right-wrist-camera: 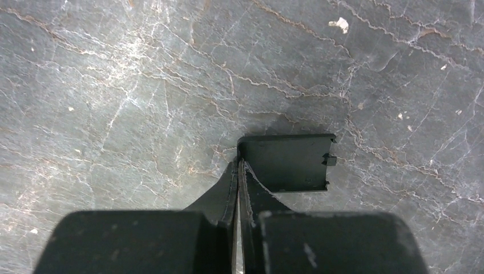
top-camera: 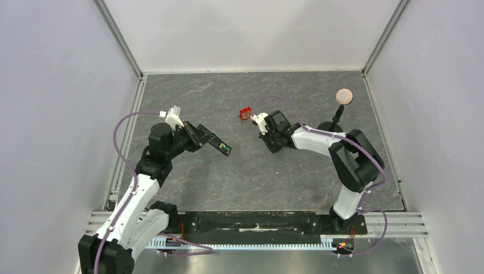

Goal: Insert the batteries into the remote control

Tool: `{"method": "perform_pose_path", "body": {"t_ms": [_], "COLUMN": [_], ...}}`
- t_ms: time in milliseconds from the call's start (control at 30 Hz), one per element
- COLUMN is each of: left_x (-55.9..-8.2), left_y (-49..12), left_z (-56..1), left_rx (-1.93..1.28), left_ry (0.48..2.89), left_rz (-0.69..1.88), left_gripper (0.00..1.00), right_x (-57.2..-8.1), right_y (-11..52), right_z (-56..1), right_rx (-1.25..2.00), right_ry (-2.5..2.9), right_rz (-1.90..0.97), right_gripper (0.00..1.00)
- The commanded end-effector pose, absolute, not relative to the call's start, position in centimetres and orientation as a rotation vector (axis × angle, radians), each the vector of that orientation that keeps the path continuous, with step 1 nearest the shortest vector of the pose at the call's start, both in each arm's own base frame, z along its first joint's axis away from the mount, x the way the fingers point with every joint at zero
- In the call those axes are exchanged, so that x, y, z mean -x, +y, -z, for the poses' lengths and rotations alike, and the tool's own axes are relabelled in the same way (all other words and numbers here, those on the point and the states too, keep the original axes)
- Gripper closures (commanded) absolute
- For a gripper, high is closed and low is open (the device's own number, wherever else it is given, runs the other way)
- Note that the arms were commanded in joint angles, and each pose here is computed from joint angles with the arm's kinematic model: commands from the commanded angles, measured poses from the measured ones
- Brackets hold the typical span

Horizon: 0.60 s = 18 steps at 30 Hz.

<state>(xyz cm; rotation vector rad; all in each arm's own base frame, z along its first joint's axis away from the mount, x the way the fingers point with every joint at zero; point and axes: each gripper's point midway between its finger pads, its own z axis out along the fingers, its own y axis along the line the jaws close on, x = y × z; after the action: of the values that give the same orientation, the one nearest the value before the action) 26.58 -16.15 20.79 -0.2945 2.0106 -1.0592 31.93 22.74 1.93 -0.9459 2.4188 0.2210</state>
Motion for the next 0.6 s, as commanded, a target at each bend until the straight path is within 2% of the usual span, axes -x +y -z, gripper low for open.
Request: {"method": "perform_pose_path", "body": {"t_ms": [0,233,400,567], "left_x": [-26.9,-26.9,-27.0,-27.0], "left_y": [-16.2,-16.6,-16.7,-16.6], "left_z": [-22.9,-26.1,-29.6,-32.4], "left_rx": [0.311,0.406,0.543,0.612], "left_ry": [1.930,1.802,1.633,1.511], "left_rz": [1.103,1.247,1.433,1.560], "left_gripper": [0.98,0.98,0.98,0.98], "right_x": [-33.0,-32.2,-28.2,-24.0], "right_y": [24.4,29.0,31.1,30.7], "right_z": [-4.4,-18.6,-29.7,-37.4], "right_rx": [0.811,0.526,0.353,0.266], "right_ry": [2.379,2.085,1.759,1.470], "right_rz": [-0.313,-0.766,-1.232,-1.576], "right_gripper": [1.00,1.00,1.00,1.00]}}
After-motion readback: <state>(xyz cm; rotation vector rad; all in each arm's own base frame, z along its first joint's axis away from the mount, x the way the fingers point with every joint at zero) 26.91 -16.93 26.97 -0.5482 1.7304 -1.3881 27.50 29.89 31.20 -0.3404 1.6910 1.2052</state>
